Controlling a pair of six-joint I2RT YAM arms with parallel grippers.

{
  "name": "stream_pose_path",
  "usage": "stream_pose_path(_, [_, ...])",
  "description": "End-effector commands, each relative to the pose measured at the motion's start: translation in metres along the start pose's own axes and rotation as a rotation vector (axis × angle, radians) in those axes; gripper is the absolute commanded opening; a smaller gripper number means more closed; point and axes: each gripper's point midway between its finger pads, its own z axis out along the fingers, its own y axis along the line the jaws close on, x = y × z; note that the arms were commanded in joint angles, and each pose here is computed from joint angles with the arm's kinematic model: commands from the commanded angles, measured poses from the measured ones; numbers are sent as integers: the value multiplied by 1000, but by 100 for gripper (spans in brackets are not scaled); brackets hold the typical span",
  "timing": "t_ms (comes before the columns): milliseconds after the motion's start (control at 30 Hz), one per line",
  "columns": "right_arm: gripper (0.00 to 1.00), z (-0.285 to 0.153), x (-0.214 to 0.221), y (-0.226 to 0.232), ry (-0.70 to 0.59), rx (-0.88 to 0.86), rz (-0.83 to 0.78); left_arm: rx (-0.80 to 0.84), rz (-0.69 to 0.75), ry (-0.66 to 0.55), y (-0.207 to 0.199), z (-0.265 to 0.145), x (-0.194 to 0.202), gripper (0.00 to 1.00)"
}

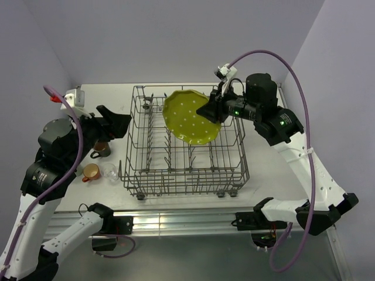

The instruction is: Load the mixed dishes into the dish rack

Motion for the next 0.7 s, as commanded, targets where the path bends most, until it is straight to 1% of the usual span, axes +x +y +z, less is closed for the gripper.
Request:
stream_pose_path(0, [0,-18,-71,0,-239,59,-140,21,-35,-7,-3,2,3,88])
stream_pose_path(33, [0,-16,-72,-5,-240,79,-156,46,-40,17,-3,7,16,88])
stream_pose_path(100, [0,-10,-69,-25,-214,155,-255,73,-42,19,-3,7,24,88])
stream_pose_path(133, [0,-5,-63,-34,-189,183,-284,62,-38,35,3,12,35,88])
stream_pose_path(167, [0,1,-55,-46,-148,214,-358,57,-32,43,5,13,39,88])
stream_pose_path(200, [0,2,-53,-56,-136,255,-402,54,-25,48,7,14,43,88])
stream_pose_path(233, [0,9,-33,-65,-92,270,-428,44,-20,63,12,17,50,88])
stream_pose_path(267, [0,7,-30,-70,-88,287,-509,63,-14,71,10,18,53,88])
stream_pose_path(300, [0,7,-35,-74,-124,311,-560,63,-6,74,11,19,55,88])
stream_pose_path(333, [0,9,-17,-79,-100,321,-582,57,-5,81,13,20,58,88])
stream_pose_path(367, [0,10,-13,-81,-99,316,-653,68,-3,80,11,21,59,88])
stream_pose_path(400, [0,11,-16,-83,-127,329,-707,75,-5,77,11,20,60,88])
stream_pose_path(433, [0,16,-3,-89,-71,318,-807,77,-8,83,12,22,64,88])
stream_pose_path(500, [0,21,9,-90,-19,299,-895,105,-2,78,9,21,65,88])
stream_pose_path(533, [0,23,21,-91,12,285,-985,104,0,79,10,22,67,88])
stream_pose_path(600, [0,24,20,-88,-20,305,-1068,101,11,78,11,21,68,88])
stream_pose_path(667, [0,24,28,-88,-14,296,-1115,104,23,86,13,22,71,88])
